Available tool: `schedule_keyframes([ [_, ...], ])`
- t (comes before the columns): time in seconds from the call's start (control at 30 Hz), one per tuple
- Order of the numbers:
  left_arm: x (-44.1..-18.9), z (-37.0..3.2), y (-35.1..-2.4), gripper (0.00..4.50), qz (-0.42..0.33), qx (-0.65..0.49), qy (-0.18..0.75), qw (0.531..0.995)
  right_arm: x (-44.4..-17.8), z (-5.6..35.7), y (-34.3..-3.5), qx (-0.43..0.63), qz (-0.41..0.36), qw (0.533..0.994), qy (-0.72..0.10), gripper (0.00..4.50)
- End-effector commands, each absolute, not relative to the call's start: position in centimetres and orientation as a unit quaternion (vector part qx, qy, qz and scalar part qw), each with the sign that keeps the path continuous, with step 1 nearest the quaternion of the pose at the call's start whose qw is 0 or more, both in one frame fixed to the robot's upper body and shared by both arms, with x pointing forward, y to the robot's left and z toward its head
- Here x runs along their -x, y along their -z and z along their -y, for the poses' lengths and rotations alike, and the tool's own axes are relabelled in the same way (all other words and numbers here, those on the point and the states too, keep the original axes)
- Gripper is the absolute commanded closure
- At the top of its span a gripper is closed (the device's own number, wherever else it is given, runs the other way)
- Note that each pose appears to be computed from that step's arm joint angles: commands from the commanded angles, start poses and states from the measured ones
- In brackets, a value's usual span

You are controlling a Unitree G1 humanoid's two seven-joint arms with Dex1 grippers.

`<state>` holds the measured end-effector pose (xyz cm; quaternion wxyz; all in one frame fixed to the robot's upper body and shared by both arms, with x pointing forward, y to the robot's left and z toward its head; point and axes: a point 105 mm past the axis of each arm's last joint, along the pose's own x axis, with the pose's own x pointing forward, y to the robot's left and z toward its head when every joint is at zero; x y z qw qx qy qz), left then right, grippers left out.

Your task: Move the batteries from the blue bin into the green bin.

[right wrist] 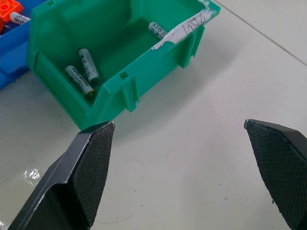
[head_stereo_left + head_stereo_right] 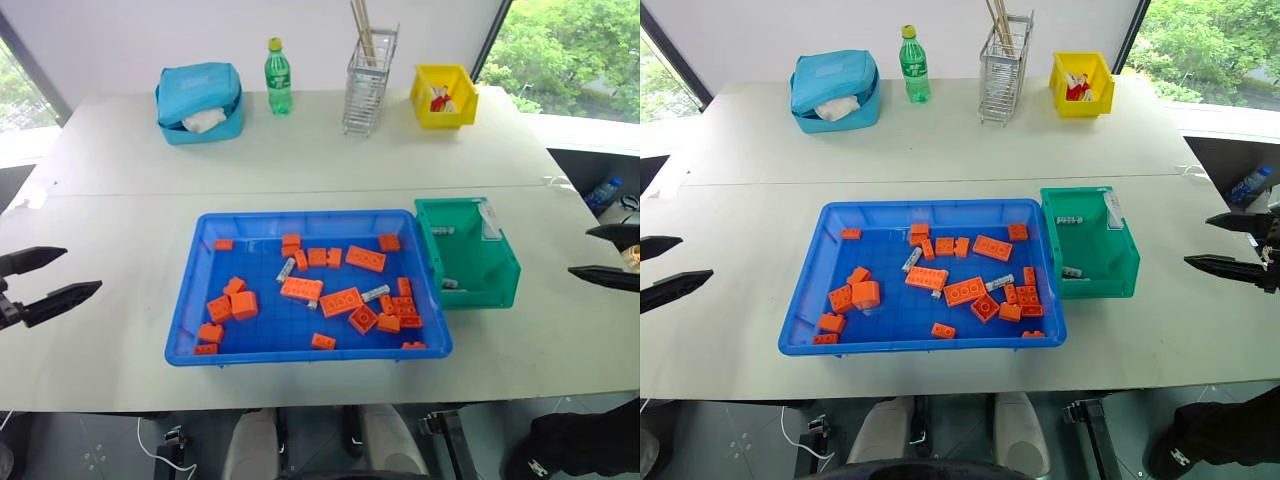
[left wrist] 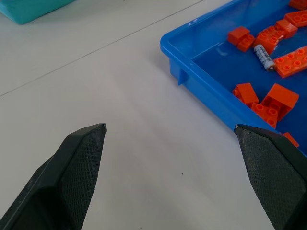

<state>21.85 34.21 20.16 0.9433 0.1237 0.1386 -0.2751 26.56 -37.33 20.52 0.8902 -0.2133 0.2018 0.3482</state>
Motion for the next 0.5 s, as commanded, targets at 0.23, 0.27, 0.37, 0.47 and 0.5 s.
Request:
schedule_keyframes([
  [0.23, -22.09, -34.39, -21.4, 0.0, -0.118, -0.135, 0.261, 0.948, -26.48, 37.74, -21.01, 0.211, -0.186, 0.897, -0.342, 0.04],
  [0.27, -22.06, -34.34, -21.33, 0.0, -0.12, -0.129, 0.263, 0.948, -26.43, 37.74, -20.96, 0.206, -0.188, 0.897, -0.343, 0.04],
  [0.37, -21.87, -34.14, -21.17, 0.0, -0.125, -0.124, 0.271, 0.946, -26.48, 37.84, -20.98, 0.211, -0.185, 0.897, -0.34, 0.04],
  [0.47, -21.83, -33.87, -21.05, 0.0, -0.124, -0.128, 0.275, 0.945, -26.58, 37.89, -21.08, 0.219, -0.18, 0.897, -0.338, 0.04],
  [0.5, -21.84, -33.75, -21.02, 0.0, -0.123, -0.128, 0.277, 0.944, -26.64, 37.86, -21.12, 0.222, -0.178, 0.897, -0.339, 0.04],
])
